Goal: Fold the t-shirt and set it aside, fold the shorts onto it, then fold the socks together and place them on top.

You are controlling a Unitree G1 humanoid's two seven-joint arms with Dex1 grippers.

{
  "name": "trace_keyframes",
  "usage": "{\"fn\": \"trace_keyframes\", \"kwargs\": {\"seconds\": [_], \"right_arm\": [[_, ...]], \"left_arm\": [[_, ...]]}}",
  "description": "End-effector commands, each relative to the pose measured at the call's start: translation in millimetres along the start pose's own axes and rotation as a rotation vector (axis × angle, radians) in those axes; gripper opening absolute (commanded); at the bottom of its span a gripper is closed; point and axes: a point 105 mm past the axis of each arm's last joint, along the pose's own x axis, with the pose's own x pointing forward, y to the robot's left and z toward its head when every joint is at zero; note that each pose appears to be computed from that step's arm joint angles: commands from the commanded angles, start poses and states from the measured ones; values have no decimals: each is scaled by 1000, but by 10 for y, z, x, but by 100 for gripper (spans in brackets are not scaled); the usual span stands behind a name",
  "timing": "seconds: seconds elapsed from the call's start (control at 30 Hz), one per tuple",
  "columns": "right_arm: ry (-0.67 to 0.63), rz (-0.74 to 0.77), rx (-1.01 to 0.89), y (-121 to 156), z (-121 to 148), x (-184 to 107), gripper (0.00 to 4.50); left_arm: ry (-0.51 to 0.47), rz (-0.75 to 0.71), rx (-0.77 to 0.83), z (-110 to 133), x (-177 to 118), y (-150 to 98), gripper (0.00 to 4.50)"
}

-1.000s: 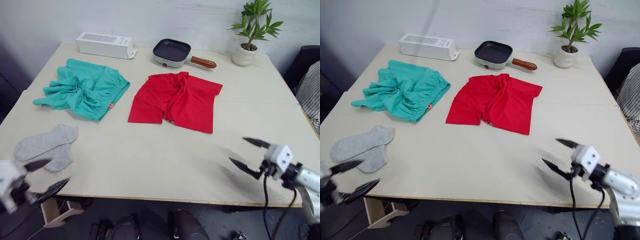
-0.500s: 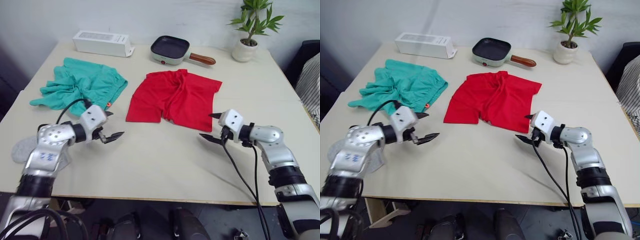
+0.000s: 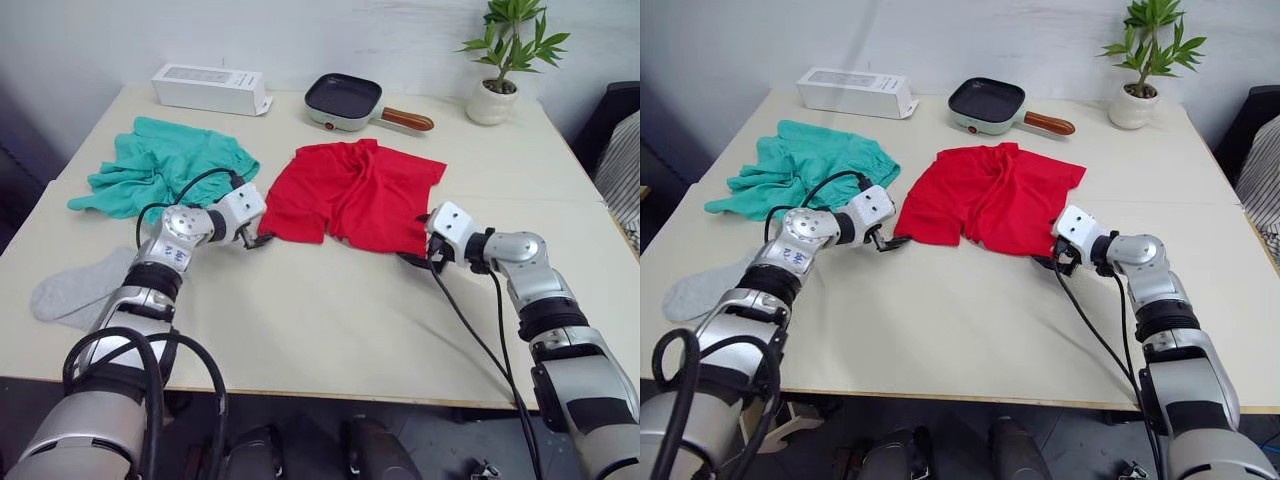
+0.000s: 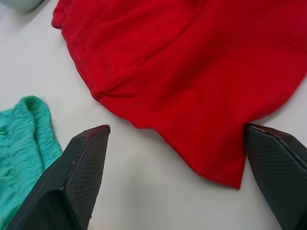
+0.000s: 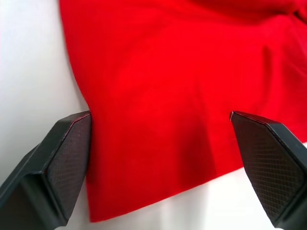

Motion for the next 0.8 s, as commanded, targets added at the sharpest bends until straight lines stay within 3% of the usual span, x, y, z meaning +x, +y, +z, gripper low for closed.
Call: {"fn": "trace_keyframes", "kwargs": {"seconds": [0.03, 0.13, 0.17, 0.33, 0.37, 0.43, 0.6, 0.63, 0.8], "right_arm": [[-1, -60, -8, -122, 56, -22, 448], [14, -75, -2, -127, 28, -29, 448], [26, -78, -1, -120, -2, -33, 450], [54, -104, 15, -105, -82, -43, 450], [55, -109, 14, -100, -88, -38, 431], [56, -104, 8, -61, -101, -21, 386], [54, -112, -16, -26, -106, -14, 210], [54, -115, -17, -26, -107, -16, 176], [15, -101, -25, 15, -49, -21, 1]], "left_arm": [[113, -47, -4, -232, 130, -256, 450], [114, -47, -13, -213, 170, -288, 450], [112, -59, -26, -217, 180, -318, 431], [120, -117, -115, -295, 191, -459, 283], [119, -110, -131, -299, 194, -457, 252], [115, -112, -146, -296, 205, -475, 184], [98, -123, -157, -271, 213, -496, 16], [96, -125, -160, -273, 208, -496, 0], [48, -117, -206, -237, 167, -434, 0]]}}
